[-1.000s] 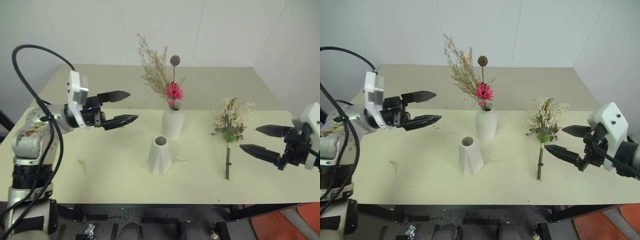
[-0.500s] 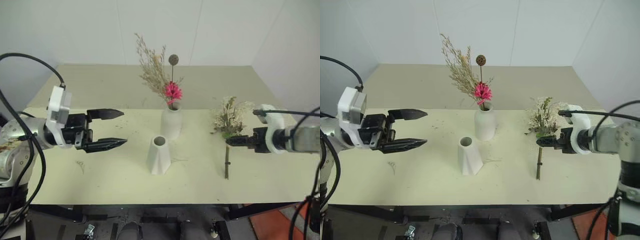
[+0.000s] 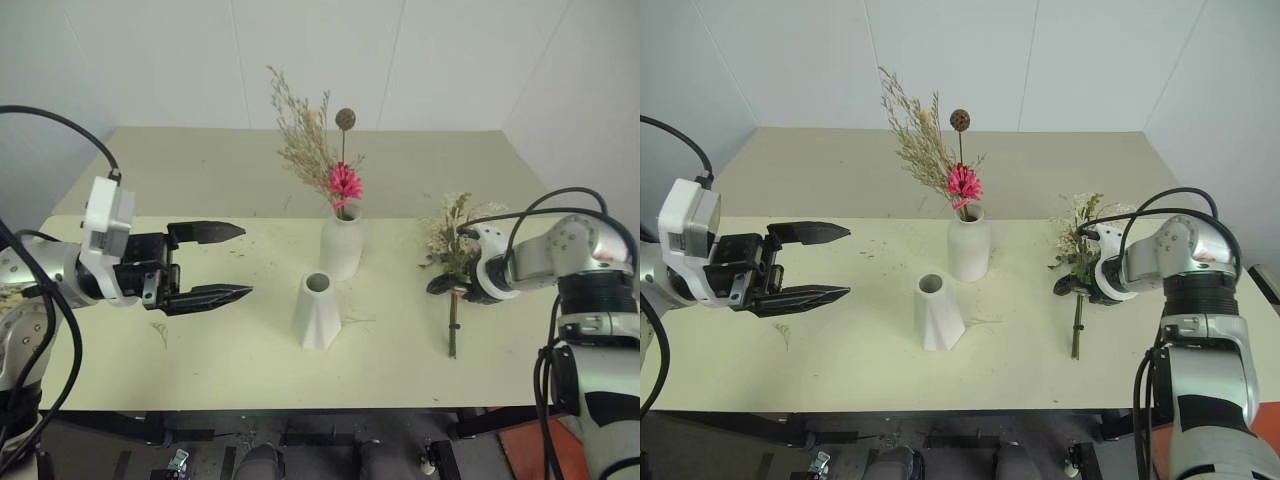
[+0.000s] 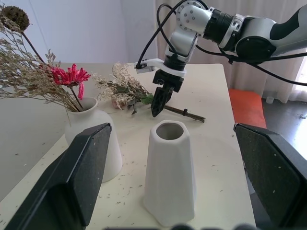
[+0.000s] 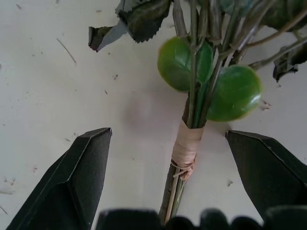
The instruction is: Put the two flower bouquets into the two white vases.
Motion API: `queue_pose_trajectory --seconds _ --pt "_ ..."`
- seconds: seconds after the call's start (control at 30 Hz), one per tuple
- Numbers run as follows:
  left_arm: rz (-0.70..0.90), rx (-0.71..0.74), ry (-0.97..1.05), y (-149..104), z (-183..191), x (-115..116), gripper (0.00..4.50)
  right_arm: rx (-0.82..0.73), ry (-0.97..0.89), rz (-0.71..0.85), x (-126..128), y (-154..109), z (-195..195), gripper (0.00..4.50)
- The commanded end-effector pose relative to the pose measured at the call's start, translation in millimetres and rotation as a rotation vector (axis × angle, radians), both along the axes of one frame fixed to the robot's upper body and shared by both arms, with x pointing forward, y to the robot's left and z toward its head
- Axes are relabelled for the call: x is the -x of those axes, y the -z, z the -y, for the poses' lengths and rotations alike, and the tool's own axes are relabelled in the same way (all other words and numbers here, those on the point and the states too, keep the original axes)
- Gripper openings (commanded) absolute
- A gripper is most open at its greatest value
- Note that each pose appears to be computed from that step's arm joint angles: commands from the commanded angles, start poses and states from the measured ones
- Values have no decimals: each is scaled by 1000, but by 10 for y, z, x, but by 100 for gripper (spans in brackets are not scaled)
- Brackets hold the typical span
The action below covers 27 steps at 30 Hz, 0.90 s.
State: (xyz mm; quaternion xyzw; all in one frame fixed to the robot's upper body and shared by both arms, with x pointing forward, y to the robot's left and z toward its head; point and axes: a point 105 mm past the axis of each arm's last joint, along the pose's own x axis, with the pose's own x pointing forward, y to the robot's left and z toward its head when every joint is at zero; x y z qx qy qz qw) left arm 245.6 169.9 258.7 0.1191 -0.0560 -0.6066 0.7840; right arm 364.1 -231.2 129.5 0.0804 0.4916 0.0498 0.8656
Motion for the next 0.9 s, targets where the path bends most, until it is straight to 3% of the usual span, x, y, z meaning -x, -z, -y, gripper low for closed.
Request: queue_pose_trajectory --seconds 0.03,0.33,0.5,0.63,0.8,0.9 --pt "52 -9 -2 -92 6 54 450 19 7 26 -68 -21 20 354" --pt "60 -3 -5 -84 6 27 450 4 12 79 -97 -82 76 34" --pt "62 0 2 -87 12 -3 450 -29 40 212 -94 -277 170 22" --pt "57 4 2 -92 0 -67 450 -27 46 592 -48 -724 279 22" --pt "31 3 14 -82 -29 -143 450 35 -105 1043 297 -1226 132 22" --pt "16 -4 27 -61 -38 -185 450 -96 -268 1199 491 -1416 -102 22"
